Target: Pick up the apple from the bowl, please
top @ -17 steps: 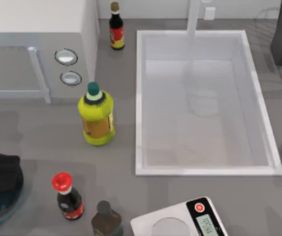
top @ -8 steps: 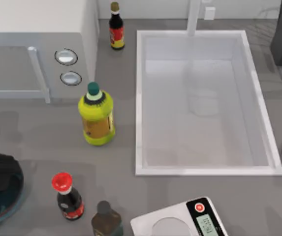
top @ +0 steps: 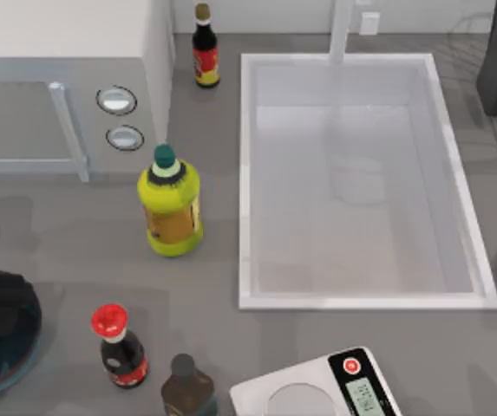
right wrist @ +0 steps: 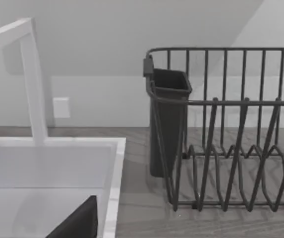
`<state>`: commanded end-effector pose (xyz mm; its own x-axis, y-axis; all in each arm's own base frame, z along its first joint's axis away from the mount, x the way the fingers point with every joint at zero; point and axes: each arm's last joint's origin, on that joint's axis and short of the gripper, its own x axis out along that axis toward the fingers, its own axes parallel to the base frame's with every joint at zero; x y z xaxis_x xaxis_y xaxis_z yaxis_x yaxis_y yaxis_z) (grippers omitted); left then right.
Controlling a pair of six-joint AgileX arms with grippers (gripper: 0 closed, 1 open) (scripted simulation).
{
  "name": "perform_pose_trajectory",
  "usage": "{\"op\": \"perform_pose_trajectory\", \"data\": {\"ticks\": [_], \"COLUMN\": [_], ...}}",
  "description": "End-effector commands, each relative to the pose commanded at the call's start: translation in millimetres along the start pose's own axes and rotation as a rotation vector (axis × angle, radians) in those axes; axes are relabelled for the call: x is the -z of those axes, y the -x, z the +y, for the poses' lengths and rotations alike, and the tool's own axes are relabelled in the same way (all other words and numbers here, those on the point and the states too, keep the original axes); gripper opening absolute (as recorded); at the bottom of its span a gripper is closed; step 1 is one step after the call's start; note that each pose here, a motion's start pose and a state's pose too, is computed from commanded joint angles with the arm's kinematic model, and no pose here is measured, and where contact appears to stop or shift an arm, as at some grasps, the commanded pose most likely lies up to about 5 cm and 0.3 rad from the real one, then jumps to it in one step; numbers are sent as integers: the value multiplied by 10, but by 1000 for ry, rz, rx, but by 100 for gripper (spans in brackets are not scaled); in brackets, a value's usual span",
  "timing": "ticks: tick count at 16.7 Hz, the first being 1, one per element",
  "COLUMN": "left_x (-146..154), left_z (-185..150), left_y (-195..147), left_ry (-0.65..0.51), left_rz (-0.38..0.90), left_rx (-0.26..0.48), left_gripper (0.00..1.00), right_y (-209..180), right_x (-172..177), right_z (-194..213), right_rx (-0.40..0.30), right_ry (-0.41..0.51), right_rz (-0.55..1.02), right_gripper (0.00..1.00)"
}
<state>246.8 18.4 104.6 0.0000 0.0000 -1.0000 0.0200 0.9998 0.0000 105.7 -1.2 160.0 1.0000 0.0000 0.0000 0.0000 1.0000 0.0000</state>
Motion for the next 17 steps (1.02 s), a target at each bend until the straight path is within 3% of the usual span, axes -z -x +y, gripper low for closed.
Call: {"op": "perform_pose_trajectory", "data": {"ticks": [3,4,9,13,17], "left_x": [0,-5,-150,-363,-332], "left_z": [0,-9,5,24,21], "left_y": [0,208,431,1062,1896], "left_ry": [0,3,3,3,3], "left_rz": [0,-36,-25,-14,4], "left_rx": [0,-12,-11,-10,-9], "left_gripper": [0,0,0,0,0], "right_y": [0,0,0,0,0], "right_x": [0,0,0,0,0], "right_z": [0,0,0,0,0], "right_rx": [0,0,0,0,0], "right_ry": [0,0,0,0,0], "right_rz": [0,0,0,0,0], "right_gripper": [100,100,100,100,100]}}
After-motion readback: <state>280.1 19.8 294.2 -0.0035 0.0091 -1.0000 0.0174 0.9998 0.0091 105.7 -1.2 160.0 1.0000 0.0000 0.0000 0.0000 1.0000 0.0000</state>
